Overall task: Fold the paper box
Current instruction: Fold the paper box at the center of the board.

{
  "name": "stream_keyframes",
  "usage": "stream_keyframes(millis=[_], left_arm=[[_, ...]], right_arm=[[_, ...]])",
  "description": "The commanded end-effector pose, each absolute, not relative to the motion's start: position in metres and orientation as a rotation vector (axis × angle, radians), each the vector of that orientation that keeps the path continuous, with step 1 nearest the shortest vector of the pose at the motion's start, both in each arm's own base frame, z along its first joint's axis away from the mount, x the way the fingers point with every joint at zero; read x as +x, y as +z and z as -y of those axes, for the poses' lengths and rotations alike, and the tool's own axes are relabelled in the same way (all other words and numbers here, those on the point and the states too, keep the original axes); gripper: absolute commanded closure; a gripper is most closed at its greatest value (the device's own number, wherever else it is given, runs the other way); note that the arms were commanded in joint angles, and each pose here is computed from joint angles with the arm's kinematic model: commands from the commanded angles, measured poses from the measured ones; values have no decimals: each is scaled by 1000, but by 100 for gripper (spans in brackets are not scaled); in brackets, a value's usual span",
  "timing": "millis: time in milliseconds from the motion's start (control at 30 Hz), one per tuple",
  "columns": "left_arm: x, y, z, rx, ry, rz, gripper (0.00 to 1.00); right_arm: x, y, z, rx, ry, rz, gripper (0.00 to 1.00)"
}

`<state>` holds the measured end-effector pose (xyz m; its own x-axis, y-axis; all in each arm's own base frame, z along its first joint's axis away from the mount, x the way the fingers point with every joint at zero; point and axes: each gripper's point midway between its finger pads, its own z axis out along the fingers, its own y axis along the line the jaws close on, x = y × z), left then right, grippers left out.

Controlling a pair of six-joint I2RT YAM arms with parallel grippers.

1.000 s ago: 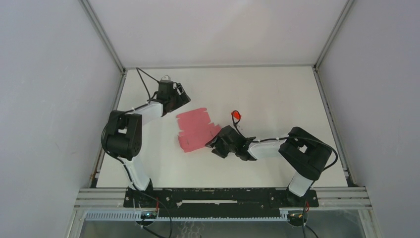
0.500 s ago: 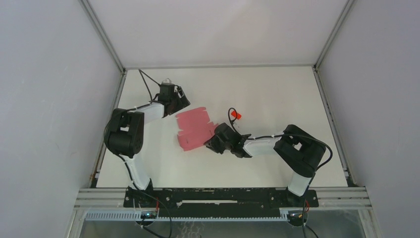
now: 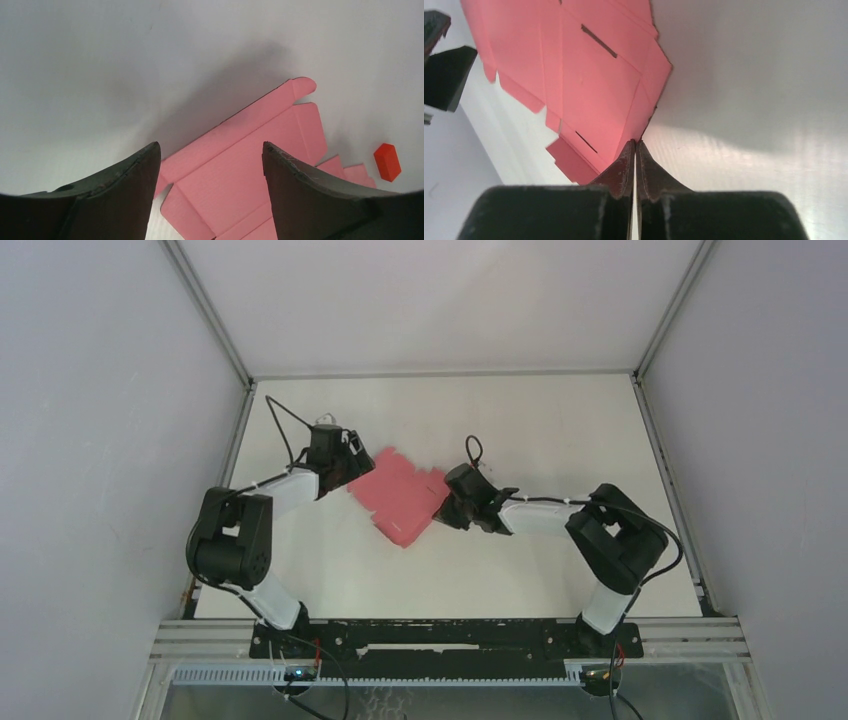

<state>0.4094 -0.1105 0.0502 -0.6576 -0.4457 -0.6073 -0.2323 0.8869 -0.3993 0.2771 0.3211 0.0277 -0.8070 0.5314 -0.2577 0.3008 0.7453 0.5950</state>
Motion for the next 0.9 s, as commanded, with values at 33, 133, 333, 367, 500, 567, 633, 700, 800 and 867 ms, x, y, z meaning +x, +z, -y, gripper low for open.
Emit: stream_keyframes(millis=[33, 133, 333, 367, 500, 567, 633, 700, 800, 867], left_arm=[[394, 88, 108, -429, -392, -2236, 21], [381, 97, 104, -424, -383, -2236, 21], [364, 119, 94, -430, -358, -2185, 21], [363, 123, 93, -429, -357, -2179, 20], [357, 126, 92, -430, -364, -2178, 21], [355, 125, 93, -431, -370, -2179, 21], [352, 122, 92, -432, -367, -2185, 20], [351, 116, 92, -434, -366, -2193, 21], [348, 105, 95, -437, -379, -2209, 21], [346, 97, 97, -435, -382, -2218, 21]], right_arm=[[287, 67, -289, 268, 646, -2556, 96], [288, 81, -266, 77, 532, -2596, 96], [280, 109, -228, -198, 271, -2661, 96], [276, 111, -221, -239, 214, -2682, 96], [268, 117, -199, -354, -8, -2721, 99], [265, 117, -193, -443, -133, -2700, 100], [264, 121, -185, -518, -300, -2657, 100], [261, 125, -183, -588, -421, -2608, 100], [262, 132, -181, -668, -556, -2519, 100], [264, 138, -180, -710, -646, -2458, 100]])
